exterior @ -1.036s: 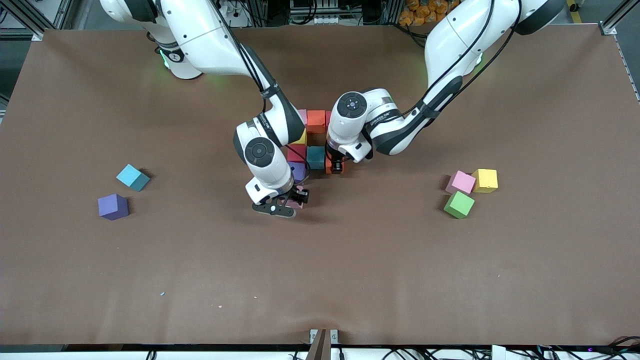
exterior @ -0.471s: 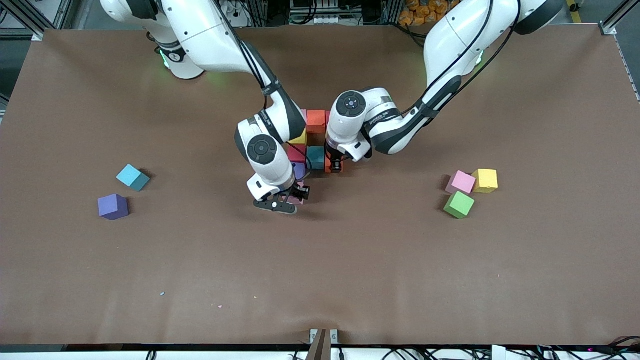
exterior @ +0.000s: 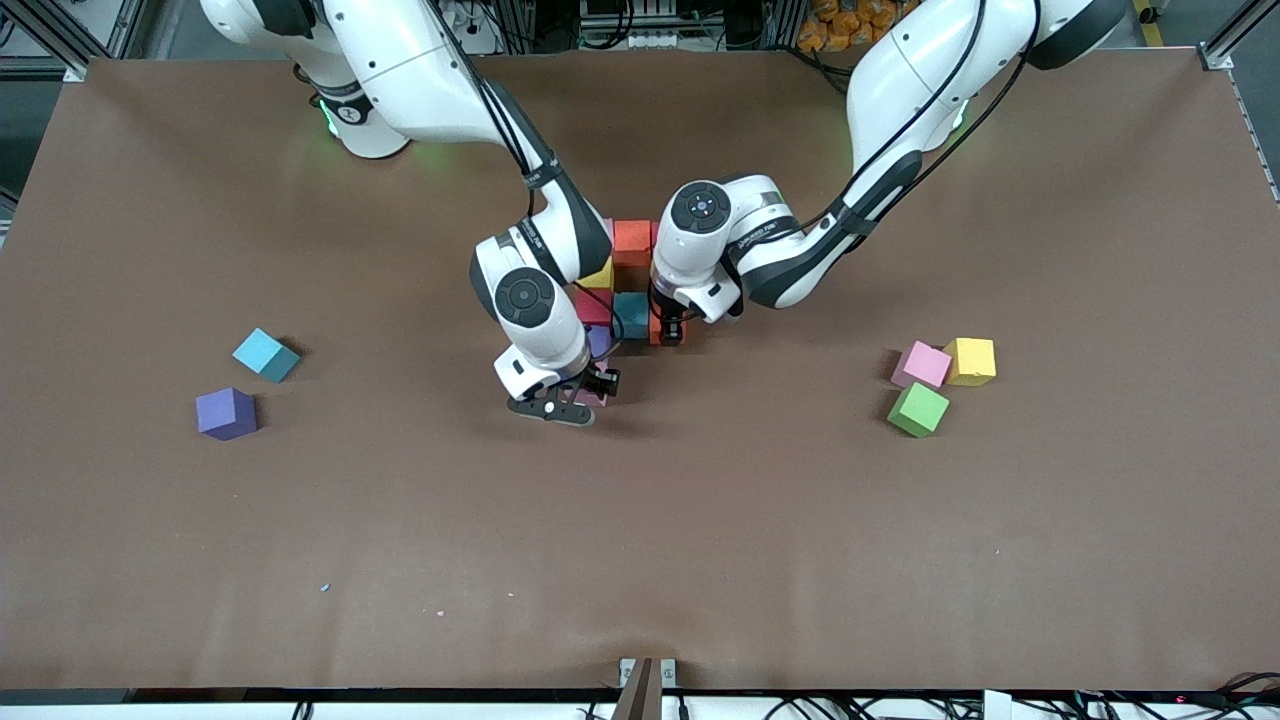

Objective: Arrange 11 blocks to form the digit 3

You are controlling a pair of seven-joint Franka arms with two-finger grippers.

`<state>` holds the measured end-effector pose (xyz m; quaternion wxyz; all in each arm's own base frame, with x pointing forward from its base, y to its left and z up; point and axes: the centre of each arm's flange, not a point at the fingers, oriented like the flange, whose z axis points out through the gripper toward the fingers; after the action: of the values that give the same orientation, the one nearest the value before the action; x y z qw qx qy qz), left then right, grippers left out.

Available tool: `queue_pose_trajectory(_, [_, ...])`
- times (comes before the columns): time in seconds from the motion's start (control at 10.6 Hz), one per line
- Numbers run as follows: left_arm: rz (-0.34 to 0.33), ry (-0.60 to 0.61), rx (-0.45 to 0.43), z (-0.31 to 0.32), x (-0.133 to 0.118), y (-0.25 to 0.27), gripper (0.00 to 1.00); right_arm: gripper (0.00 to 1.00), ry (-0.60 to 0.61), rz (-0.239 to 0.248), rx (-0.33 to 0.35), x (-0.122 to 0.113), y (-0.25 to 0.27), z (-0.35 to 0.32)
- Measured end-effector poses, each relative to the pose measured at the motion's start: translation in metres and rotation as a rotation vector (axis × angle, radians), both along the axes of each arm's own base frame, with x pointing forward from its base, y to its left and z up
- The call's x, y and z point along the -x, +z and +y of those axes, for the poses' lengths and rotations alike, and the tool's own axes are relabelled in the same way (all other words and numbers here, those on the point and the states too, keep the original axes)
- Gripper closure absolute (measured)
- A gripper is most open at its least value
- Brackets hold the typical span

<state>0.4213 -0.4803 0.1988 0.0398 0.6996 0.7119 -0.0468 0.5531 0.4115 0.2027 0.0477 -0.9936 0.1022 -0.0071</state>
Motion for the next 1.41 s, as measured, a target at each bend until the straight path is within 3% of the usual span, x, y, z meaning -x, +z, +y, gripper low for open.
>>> queue_pose_trajectory(0.09, [0.003, -0.003, -0.008, 0.000, 0.001, 0.000, 0.04, 0.44, 0.001, 0.003, 0.001, 0.002, 0.000, 0.000])
queue_pose_trajectory(0.19, [0.005, -0.004, -0.014, 0.000, 0.002, 0.000, 0.00, 0.44, 0.003, 0.004, 0.002, 0.004, 0.000, 0.000])
queue_pose_trajectory(0.57, [0.000, -0.013, -0.029, -0.002, 0.002, 0.008, 0.00, 0.44, 0.005, 0.008, 0.005, 0.007, -0.001, 0.000])
queue_pose_trajectory(0.75, [-0.016, -0.021, -0.043, -0.003, 0.001, 0.021, 0.00, 0.36, 0.007, 0.019, 0.012, 0.011, -0.005, 0.000])
queue_pose_trajectory(0.94, [-0.027, -0.028, -0.061, -0.002, 0.000, 0.036, 0.00, 0.06, 0.007, 0.039, 0.027, 0.018, -0.015, -0.003])
queue_pose_trajectory(1.04, [-0.029, -0.027, -0.065, 0.001, -0.004, 0.044, 0.00, 0.00, 0.005, 0.038, 0.026, 0.018, -0.015, -0.003])
queue_pose_trajectory(1.41, [0.001, -0.001, -0.062, 0.026, -0.026, 0.072, 0.00, 0.00, -0.033, 0.011, -0.007, 0.013, 0.013, 0.001])
